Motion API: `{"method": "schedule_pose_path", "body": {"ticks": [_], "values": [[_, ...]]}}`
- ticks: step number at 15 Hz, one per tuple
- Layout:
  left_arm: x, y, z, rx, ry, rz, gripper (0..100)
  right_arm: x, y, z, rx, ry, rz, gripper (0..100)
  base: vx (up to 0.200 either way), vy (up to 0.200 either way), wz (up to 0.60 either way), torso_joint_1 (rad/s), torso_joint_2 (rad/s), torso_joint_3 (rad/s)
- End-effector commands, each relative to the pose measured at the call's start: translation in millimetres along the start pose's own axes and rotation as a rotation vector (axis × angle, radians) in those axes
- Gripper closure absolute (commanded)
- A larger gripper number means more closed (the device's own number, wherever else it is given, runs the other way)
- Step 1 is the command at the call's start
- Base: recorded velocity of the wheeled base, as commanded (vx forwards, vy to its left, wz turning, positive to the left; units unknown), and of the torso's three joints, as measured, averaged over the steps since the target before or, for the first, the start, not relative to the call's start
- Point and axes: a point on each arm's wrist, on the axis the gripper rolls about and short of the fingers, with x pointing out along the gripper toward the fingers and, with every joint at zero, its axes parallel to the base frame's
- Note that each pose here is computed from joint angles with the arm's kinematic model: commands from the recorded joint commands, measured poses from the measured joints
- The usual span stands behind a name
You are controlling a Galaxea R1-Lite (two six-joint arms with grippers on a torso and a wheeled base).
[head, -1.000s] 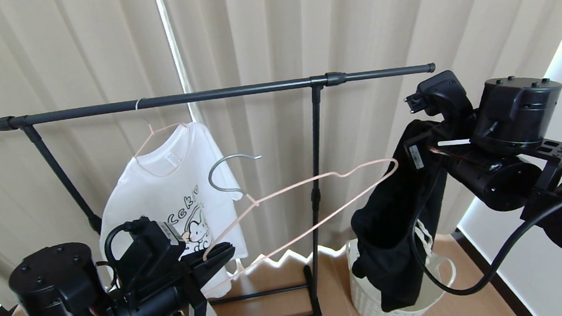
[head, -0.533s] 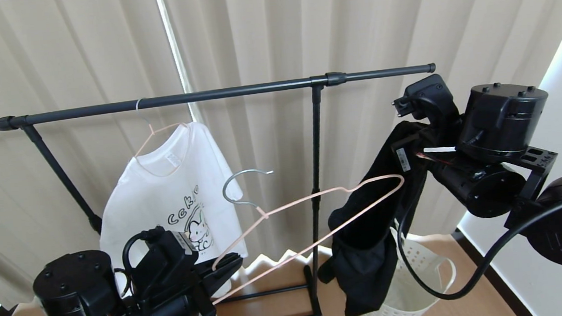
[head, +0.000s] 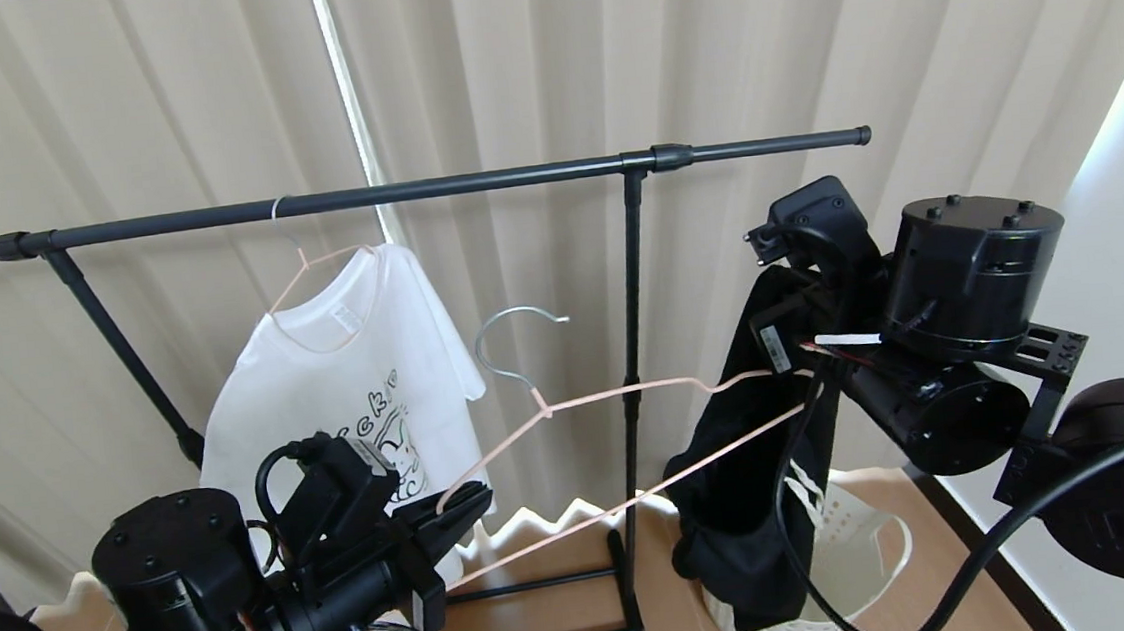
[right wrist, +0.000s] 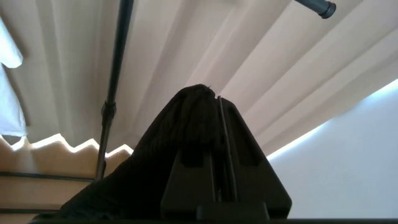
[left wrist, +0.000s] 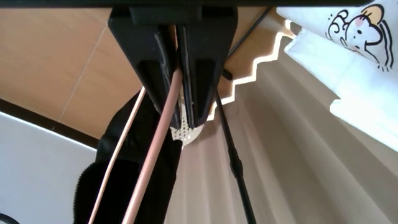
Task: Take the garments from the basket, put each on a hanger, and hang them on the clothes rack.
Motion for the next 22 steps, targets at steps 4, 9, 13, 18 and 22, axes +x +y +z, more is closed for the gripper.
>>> {"method": "schedule_pose_path", "body": {"ticks": [4, 9, 13, 18, 22], "values": [[0.0, 1.0, -4.8, -0.004, 0.012, 0.017, 100, 4.3, -8.4, 2.5, 0.011, -0.004, -0.028, 100, 0.000, 0.000, 0.00, 0.000, 0.00, 0.000], [0.3, 4.7, -4.7, -0.005, 0.010, 0.033, 100, 16.0, -25.1, 2.9, 0.029, 0.002, -0.086, 100, 0.000, 0.000, 0.00, 0.000, 0.00, 0.000], [2.9, 5.4, -5.3, -0.008, 0.010, 0.034, 100, 16.2, -22.5, 0.9, 0.024, 0.008, -0.082, 100, 0.000, 0.000, 0.00, 0.000, 0.00, 0.000], [7.0, 5.3, -3.1, -0.041, -0.003, 0.041, 100, 15.0, -19.9, 0.0, 0.020, 0.010, -0.073, 100, 0.000, 0.000, 0.00, 0.000, 0.00, 0.000], [17.9, -1.2, -3.4, -0.077, -0.004, 0.042, 100, 6.5, -6.3, -0.2, 0.006, 0.005, -0.026, 100, 0.000, 0.000, 0.00, 0.000, 0.00, 0.000]]}}
